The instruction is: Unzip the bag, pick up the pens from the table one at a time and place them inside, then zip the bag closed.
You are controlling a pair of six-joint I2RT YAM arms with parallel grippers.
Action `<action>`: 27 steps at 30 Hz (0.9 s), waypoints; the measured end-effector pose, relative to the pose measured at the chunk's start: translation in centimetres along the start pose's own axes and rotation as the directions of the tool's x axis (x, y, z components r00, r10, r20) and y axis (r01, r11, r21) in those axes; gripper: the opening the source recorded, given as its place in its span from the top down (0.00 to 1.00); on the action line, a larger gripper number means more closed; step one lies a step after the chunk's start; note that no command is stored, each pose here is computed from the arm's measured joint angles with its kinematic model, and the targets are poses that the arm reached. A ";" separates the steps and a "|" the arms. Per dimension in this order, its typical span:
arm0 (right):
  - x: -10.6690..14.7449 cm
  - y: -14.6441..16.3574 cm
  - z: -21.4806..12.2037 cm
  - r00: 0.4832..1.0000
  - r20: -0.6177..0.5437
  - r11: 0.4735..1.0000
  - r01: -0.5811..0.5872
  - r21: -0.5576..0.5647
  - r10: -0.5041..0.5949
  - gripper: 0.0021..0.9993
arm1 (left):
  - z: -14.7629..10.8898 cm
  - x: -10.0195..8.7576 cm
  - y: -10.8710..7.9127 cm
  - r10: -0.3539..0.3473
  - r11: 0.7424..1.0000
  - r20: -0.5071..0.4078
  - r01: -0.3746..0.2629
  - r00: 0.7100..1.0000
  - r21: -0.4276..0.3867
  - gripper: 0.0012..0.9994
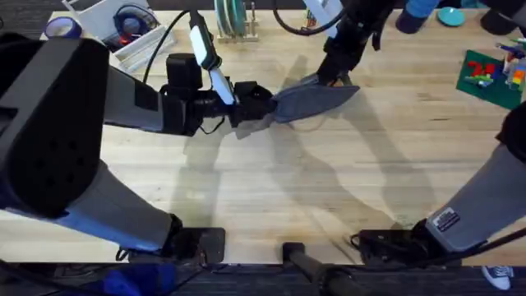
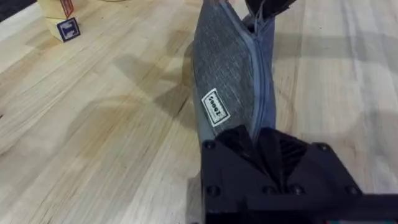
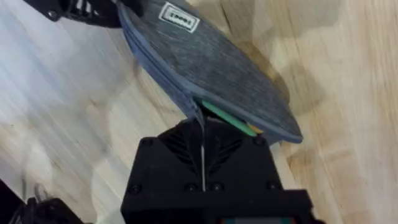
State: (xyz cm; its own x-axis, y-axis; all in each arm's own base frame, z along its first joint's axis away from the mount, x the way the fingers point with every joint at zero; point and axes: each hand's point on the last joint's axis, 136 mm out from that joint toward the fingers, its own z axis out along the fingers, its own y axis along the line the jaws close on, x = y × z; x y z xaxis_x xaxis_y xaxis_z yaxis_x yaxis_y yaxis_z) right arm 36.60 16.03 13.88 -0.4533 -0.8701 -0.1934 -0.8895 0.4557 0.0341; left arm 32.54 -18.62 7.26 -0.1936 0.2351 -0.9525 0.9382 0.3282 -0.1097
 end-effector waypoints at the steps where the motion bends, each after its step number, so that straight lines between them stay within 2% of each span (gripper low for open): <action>1: 0.2 -0.1 0.0 1.000 -0.001 1.000 -0.006 0.000 0.006 0.97 | 0.0 0.0 0.0 0.000 1.000 0.000 0.000 1.000 0.000 0.96; 14: 2.7 -2.6 -0.7 0.989 0.016 0.989 -0.148 -0.016 0.148 0.97 | 0.0 0.0 0.0 -0.002 1.000 -0.001 0.002 1.000 0.000 0.96; 23: 4.7 -4.6 -1.4 0.952 0.055 0.953 -0.299 -0.042 0.301 0.97 | 0.0 0.0 0.0 -0.002 1.000 -0.001 0.002 1.000 0.000 0.96; 27: 4.7 -5.4 -1.3 0.938 0.090 0.942 -0.332 -0.050 0.335 0.96 | 0.0 0.0 0.0 -0.002 1.000 -0.001 0.002 1.000 -0.001 0.96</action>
State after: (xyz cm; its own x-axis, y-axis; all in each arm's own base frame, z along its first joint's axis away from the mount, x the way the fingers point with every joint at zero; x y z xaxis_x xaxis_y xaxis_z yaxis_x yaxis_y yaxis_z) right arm 39.19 9.23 14.04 -0.7180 -0.6462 -0.2586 -0.6902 0.7089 0.1450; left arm 32.54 -18.58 7.24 -0.1961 0.2352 -0.9520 0.9375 0.3294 -0.1117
